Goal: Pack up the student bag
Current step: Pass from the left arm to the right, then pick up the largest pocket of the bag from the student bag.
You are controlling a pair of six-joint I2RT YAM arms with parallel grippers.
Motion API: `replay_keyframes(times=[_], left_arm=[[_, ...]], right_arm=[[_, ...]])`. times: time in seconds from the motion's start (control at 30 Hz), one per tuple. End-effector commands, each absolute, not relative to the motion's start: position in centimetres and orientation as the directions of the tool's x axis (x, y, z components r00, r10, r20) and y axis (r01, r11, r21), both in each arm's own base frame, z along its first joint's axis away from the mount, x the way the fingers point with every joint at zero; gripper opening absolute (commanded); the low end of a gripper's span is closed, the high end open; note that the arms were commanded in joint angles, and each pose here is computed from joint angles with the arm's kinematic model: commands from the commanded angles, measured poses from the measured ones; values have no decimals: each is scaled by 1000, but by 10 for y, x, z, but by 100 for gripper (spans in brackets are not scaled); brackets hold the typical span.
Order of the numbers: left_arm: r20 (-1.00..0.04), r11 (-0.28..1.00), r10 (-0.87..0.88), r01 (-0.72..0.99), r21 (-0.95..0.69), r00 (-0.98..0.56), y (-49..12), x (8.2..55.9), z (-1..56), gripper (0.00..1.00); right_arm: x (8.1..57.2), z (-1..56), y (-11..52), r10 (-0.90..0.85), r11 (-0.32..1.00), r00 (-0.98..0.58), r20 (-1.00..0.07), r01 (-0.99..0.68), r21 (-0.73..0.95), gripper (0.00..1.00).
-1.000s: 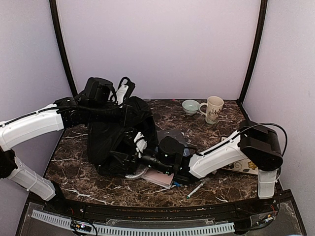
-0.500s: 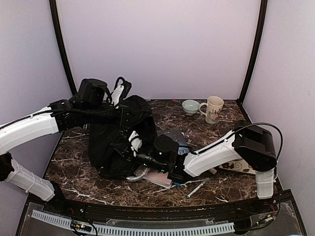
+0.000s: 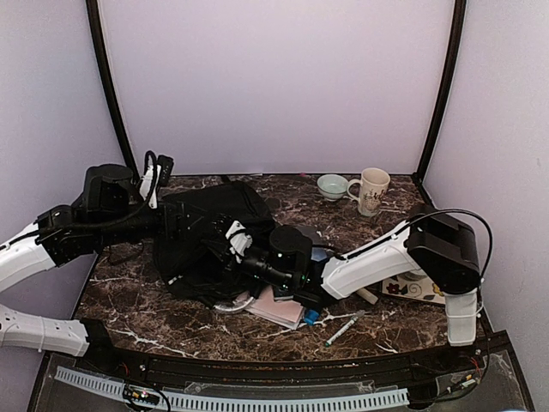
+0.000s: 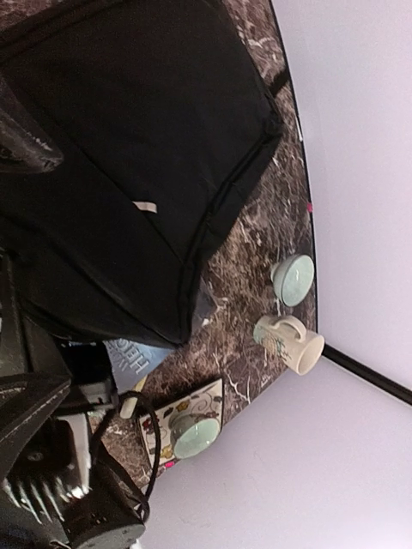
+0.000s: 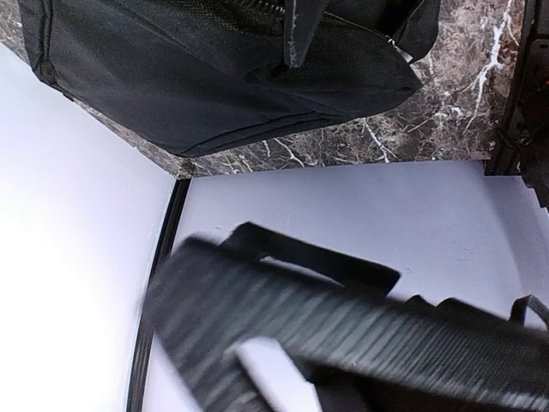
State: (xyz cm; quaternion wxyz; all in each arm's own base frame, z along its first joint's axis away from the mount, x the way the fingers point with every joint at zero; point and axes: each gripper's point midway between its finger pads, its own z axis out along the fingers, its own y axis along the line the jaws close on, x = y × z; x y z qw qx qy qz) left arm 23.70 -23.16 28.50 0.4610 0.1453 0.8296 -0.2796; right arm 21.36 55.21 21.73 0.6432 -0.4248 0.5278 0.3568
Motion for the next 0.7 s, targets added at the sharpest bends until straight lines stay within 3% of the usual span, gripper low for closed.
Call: replay_keyframes(times=[0.0,0.07,0.2,0.33,0.47,0.67], left_arm=[[-824,889,-18,367,-272,-566,-196,228,259,84],[-825,901,-10,353,-253,-566,-189,221,258,97],[-812,935,14,295,-196,-583,-176,211,243,98],[-792,945,33,278,-174,-610,-175,204,217,92],[-794,933,50,311,-179,-606,-179,201,199,83],[-809,939,50,304,-161,-585,-172,201,184,80]], right_arm=[[235,251,549,62,442,241,-969,-876,-190,0],[242,247,548,76,456,220,-973,-875,-162,0],[254,248,543,104,504,221,-970,-852,-140,0],[269,267,535,127,559,215,-968,-822,-109,0],[268,286,537,130,532,212,-969,-839,-112,0],[261,314,531,184,513,211,-960,-854,-90,0]])
